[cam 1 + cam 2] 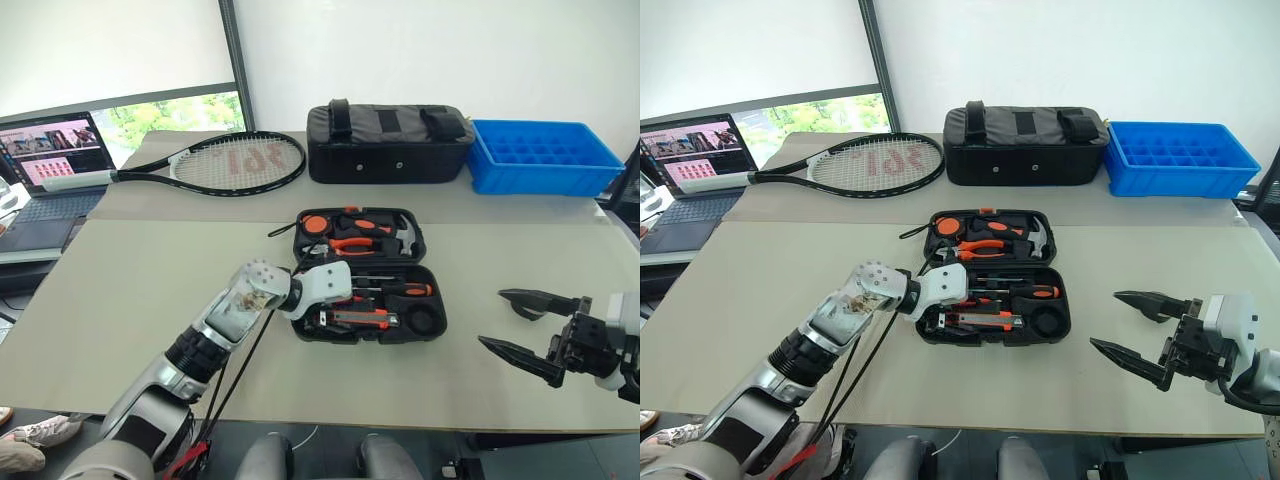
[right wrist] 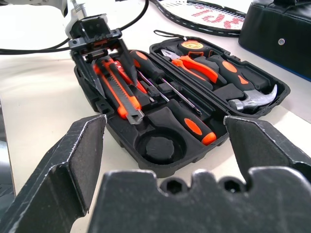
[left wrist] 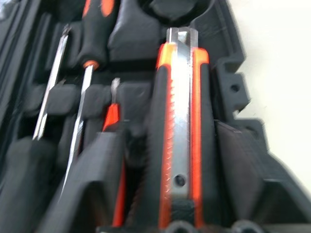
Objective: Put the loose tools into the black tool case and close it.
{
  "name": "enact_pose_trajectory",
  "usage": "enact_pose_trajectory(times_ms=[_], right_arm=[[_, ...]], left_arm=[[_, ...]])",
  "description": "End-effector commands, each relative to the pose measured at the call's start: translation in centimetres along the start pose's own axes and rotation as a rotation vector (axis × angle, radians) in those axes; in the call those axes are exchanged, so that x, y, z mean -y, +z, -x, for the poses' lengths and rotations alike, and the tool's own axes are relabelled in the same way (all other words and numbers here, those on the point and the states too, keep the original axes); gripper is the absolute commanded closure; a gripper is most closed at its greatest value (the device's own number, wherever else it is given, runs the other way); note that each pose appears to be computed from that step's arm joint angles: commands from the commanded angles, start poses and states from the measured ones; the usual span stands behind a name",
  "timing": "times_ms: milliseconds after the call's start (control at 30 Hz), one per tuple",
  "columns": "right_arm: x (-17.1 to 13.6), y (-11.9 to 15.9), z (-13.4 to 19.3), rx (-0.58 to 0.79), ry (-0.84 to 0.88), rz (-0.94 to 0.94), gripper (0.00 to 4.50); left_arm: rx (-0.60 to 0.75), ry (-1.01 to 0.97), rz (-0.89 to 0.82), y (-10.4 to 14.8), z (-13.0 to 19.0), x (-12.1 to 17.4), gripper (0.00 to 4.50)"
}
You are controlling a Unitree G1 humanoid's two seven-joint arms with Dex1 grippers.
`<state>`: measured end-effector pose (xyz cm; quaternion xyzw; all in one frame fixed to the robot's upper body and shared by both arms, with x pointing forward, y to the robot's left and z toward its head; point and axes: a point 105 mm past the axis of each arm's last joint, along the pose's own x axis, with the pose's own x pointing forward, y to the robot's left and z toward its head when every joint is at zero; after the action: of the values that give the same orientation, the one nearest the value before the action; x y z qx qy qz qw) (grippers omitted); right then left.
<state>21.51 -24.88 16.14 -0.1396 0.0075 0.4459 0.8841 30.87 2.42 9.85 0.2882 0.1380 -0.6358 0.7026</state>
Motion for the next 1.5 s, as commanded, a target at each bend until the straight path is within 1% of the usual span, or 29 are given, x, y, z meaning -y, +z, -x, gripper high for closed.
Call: enact_pose_trajectory(times_ms=[33, 167, 233, 333, 400, 433, 500, 533, 567, 600, 667, 700, 733, 867, 1033, 1100, 1133, 1233, 1300, 1367, 1433, 1500], right_arm=[[0.2, 1.1, 0.1, 0.023, -0.001, 0.047, 0.0], [0.3, 1.1, 0.0, 0.021, -0.002, 0.049, 0.0], [0.3, 1.1, 0.0, 0.021, -0.002, 0.049, 0.0], [0.3, 1.1, -0.2, 0.023, 0.0, 0.051, 0.0], [0.3, 1.1, -0.2, 0.025, 0.001, 0.051, 0.0], [0.2, 1.1, -0.3, 0.026, 0.004, 0.051, 0.0], [0.2, 1.2, -0.4, 0.027, 0.01, 0.051, 0.0], [0.2, 1.2, -0.4, 0.028, 0.011, 0.052, 0.0], [0.1, 1.2, -0.4, 0.028, 0.011, 0.052, 0.0], [0.1, 1.3, -0.5, 0.028, 0.011, 0.053, 0.0], [0.1, 1.3, -0.5, 0.029, 0.011, 0.053, 0.0], [0.1, 1.3, -0.5, 0.032, 0.007, 0.052, 0.0], [0.1, 1.4, -0.5, 0.035, 0.003, 0.052, 0.0], [0.3, 1.4, -0.6, 0.039, -0.006, 0.056, 0.0], [0.3, 1.4, -0.7, 0.041, -0.009, 0.056, 0.0], [0.3, 1.3, -0.6, 0.04, -0.01, 0.054, 0.0], [0.3, 1.2, -0.6, 0.04, -0.011, 0.052, 0.0], [0.2, 1.1, -0.5, 0.04, -0.013, 0.047, 0.0], [0.2, 1.0, -0.4, 0.04, -0.013, 0.044, 0.0], [0.2, 0.9, -0.4, 0.042, -0.014, 0.042, 0.0], [0.2, 0.9, -0.5, 0.043, -0.013, 0.042, 0.0], [0.3, 0.9, -0.5, 0.046, -0.012, 0.044, 0.0]], left_arm=[[0.082, 0.023, -0.002, 2.0, 0.4, -0.5, 0.04], [0.287, 0.049, 0.026, 6.3, 2.3, -1.8, 0.04], [0.354, 0.037, 0.048, 7.3, 2.9, -2.1, 0.04], [0.355, 0.029, 0.022, 6.3, 2.3, -2.3, 0.79], [0.366, 0.019, 0.013, 6.1, 2.0, -2.2, 1.47], [0.344, -0.01, -0.011, 5.1, 1.5, -1.8, 1.94], [0.313, -0.049, -0.025, 3.6, 0.9, -1.3, 2.58], [0.295, -0.071, -0.039, 3.0, 0.6, -1.0, 2.99], [0.265, -0.073, -0.048, 2.2, 0.3, -1.0, 3.16], [0.236, -0.074, -0.064, 1.5, 0.1, -1.1, 3.6], [0.21, -0.081, -0.08, 0.8, -0.2, -1.1, 4.3], [0.219, -0.088, -0.062, 0.6, -0.4, -1.2, 4.41], [0.23, -0.092, -0.037, 0.5, -0.6, -1.3, 4.41], [0.174, -0.093, -0.019, -1.2, -1.3, -2.0, 4.41], [0.122, -0.136, -0.092, -2.4, -1.7, -1.4, 4.41], [0.122, -0.103, -0.122, -2.5, -1.7, -1.8, 4.41], [0.159, -0.046, -0.136, -1.7, -1.6, -2.6, 4.41], [0.348, 0.071, -0.109, 1.6, -0.5, -4.6, 4.41], [0.458, 0.062, -0.116, 3.1, 0.5, -4.6, 4.41], [0.519, -0.005, -0.119, 3.6, 1.2, -3.7, 4.41], [0.482, -0.1, -0.131, 2.5, 1.2, -2.3, 4.41], [0.358, -0.142, -0.197, 0.6, 0.7, -1.7, 4.41]])
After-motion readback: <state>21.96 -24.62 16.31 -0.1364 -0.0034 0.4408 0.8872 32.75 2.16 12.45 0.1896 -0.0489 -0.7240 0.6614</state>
